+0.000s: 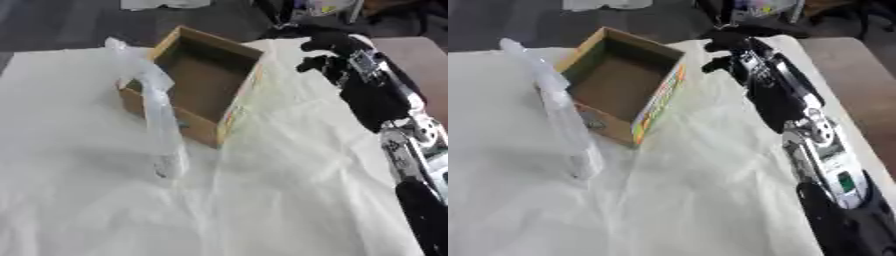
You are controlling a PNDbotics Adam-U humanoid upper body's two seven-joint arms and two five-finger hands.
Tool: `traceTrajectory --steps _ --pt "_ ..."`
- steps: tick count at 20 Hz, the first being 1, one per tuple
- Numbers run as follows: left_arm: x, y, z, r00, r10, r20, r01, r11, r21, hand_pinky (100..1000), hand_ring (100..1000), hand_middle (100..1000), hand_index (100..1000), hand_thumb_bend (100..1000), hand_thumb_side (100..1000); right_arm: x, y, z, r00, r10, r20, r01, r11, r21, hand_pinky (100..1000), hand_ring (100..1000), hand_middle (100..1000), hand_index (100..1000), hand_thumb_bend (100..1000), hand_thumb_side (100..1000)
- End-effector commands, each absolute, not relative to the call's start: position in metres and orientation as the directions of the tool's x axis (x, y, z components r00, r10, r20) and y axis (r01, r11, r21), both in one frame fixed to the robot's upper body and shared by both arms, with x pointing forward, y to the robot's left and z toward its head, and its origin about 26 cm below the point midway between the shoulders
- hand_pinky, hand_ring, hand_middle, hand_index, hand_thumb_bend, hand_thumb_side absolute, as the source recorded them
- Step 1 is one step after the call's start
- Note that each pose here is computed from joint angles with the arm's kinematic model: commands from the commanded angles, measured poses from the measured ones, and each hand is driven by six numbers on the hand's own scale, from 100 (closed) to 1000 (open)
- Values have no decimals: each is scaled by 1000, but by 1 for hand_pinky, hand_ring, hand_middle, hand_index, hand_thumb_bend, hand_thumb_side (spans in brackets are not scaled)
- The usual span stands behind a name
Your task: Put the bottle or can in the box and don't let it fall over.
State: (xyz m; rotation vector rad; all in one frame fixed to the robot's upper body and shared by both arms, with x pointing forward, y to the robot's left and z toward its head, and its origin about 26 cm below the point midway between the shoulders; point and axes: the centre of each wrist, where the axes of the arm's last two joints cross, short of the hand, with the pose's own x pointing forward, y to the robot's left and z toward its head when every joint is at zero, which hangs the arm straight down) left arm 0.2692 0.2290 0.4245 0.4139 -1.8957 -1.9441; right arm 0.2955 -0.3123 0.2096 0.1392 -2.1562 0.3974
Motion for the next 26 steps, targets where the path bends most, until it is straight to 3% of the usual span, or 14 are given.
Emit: traceTrajectory --steps 1,12,17,23,26 --pt "273 224 434 -876 -481 48 57 -4 998 864 708 772 846 100 831 294 -313 219 -602 72 795 -245 931 -269 966 684 751 798 100 668" --pt "307 206 449 -869 -492 45 43 16 999 871 711 776 845 100 817 295 -310 220 -600 64 797 -263 926 -272 967 683 750 797 100 682" --pt "313 204 454 -871 -490 40 40 10 999 874 718 778 845 100 816 296 -310 219 -593 67 803 -263 926 -271 969 683 751 797 100 694" --pt "318 202 443 -866 -500 26 61 -54 997 909 793 819 868 112 766 296 -309 220 -590 72 804 -266 923 -278 970 682 751 797 100 694" --pt "320 195 439 -871 -492 18 65 -78 995 914 798 821 869 100 789 297 -308 220 -589 71 805 -271 921 -280 970 682 751 797 100 709"
